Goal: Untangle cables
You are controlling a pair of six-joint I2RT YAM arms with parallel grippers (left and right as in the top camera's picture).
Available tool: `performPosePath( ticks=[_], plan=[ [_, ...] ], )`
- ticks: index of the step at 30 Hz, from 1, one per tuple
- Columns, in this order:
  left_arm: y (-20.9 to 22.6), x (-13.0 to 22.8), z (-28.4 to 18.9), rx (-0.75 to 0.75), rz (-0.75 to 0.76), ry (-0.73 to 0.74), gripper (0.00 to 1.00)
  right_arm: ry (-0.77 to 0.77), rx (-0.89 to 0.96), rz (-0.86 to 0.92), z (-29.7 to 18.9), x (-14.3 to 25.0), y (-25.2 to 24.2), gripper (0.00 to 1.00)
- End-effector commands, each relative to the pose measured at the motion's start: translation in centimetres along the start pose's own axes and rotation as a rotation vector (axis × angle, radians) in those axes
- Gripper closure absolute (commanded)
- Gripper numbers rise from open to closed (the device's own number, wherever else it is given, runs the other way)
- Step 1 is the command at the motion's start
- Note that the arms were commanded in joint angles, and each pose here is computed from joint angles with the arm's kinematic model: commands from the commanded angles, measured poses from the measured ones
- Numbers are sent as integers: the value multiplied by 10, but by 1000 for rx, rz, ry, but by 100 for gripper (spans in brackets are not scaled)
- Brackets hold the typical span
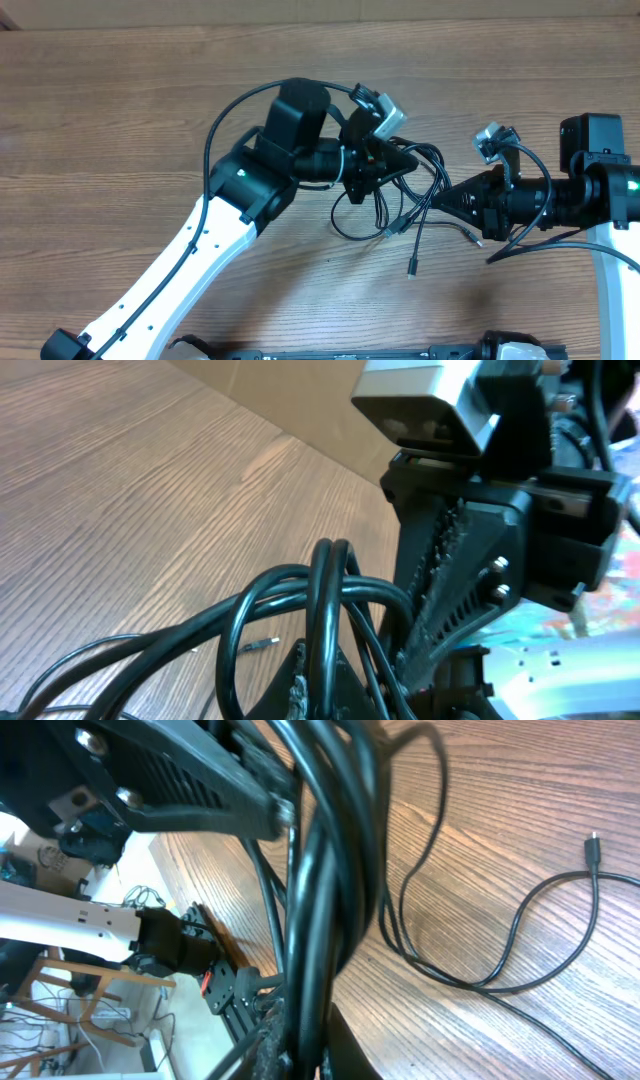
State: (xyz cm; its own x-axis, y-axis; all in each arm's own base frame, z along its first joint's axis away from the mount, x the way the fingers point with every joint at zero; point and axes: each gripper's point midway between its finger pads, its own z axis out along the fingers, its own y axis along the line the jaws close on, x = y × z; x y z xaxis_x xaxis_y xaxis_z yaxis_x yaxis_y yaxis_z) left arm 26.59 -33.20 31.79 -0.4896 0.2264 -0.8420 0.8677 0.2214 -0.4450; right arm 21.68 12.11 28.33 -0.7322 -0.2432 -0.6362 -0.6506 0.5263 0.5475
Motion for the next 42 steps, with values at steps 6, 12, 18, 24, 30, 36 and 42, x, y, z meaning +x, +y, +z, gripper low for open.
performPosePath(
  ticks=[6,12,18,24,30,36,42],
  plan=[
    [-10,-15,-22,60,46,-47,96,8,50,-39,-3,1,-5,83],
    [-10,-14,-21,60,49,-45,96,-7,45,-49,-3,-3,-5,44],
    [-21,-9,-14,88,50,-24,96,-89,-1,-111,-4,-22,1,39],
    [-34,-3,-6,122,84,-2,96,-134,12,-133,-5,-35,-3,39],
    [-51,8,-1,188,64,39,96,-249,80,-23,-13,-72,-22,44],
    [-100,-1,-5,427,181,2,96,-227,178,14,-14,-68,-39,46],
    [-62,-8,3,215,146,-22,96,-176,156,81,-10,-52,-35,47]
  ],
)
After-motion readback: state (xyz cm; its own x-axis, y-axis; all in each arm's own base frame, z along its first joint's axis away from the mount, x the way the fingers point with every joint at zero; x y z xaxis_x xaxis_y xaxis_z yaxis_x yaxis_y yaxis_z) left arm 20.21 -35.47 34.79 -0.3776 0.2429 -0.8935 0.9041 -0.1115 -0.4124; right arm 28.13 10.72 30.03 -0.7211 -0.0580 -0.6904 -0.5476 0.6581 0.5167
